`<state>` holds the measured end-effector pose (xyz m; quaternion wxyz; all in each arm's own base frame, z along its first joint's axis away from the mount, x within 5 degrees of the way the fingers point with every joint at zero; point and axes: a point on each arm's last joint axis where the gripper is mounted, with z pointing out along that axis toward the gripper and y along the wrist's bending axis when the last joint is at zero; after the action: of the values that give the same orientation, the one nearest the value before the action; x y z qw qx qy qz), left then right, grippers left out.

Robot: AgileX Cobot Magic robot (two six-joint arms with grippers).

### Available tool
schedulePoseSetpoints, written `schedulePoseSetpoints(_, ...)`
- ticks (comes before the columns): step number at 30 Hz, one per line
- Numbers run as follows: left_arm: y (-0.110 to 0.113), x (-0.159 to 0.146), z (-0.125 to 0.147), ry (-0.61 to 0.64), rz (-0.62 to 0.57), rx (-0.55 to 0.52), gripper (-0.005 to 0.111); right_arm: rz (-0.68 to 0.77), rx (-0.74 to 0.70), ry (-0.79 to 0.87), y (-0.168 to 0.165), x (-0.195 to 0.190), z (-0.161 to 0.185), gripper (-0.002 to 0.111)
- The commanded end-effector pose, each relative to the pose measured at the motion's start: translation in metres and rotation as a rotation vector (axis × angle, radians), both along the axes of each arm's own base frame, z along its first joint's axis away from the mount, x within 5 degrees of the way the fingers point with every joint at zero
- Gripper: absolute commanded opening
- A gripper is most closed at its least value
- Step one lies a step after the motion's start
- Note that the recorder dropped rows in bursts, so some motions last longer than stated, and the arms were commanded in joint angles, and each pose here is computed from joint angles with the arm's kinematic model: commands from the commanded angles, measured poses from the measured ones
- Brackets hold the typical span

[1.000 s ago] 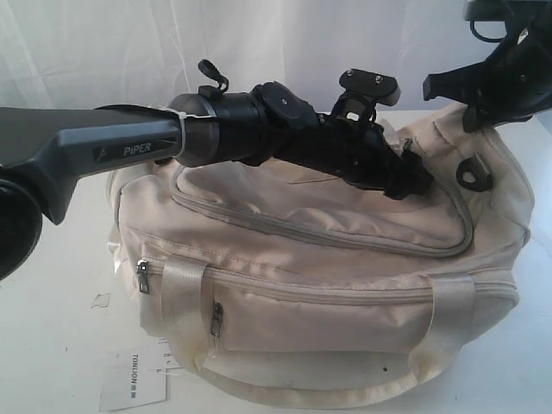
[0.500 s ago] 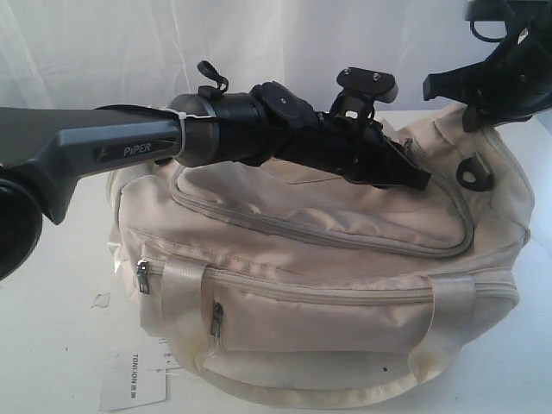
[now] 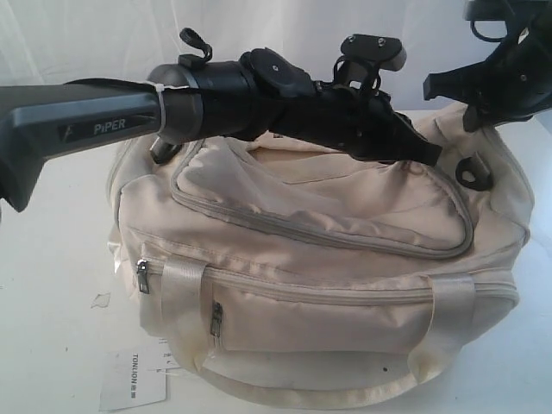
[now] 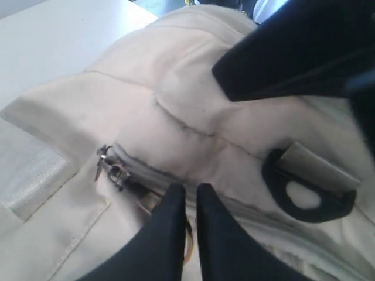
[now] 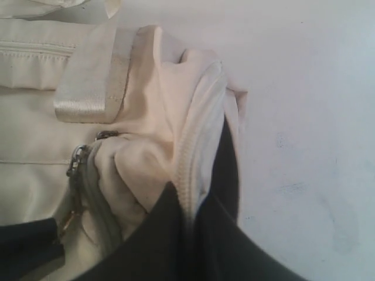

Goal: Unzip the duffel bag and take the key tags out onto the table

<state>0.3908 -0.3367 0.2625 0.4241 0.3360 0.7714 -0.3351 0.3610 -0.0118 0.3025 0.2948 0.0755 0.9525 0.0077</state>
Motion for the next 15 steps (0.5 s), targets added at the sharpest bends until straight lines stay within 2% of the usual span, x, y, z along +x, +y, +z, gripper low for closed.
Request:
schedulePoseSetpoints(1, -0.0018, -0.0087, 0.0159, 0.007, -0.035, -0.032, 0.014, -0.007, 0.007, -0.017, -0.0002, -0.0027, 0.0049, 0.000)
schedulePoseSetpoints(8, -0.0010, -0.0106, 0.0162, -0.009, -0.059, -0.001, 0.014, -0.007, 0.007, -0.017, -0.0002, -0.0027, 0.0049, 0.000)
schedulePoseSetpoints(10, -0.0006, -0.0084, 0.0157, -0.020, -0.041, -0.001, 0.018, -0.007, 0.007, -0.017, -0.0002, -0.0027, 0.0049, 0.000)
schedulePoseSetpoints(12, -0.0006, -0.0061, 0.0141, -0.024, -0.021, -0.005, 0.029, -0.007, 0.007, -0.017, -0.0002, -0.0027, 0.0049, 0.000)
schedulePoseSetpoints(15, -0.0017, -0.0043, 0.0098, -0.007, 0.000, -0.012, 0.054, -0.007, 0.007, -0.017, -0.0002, -0.0027, 0.0049, 0.000)
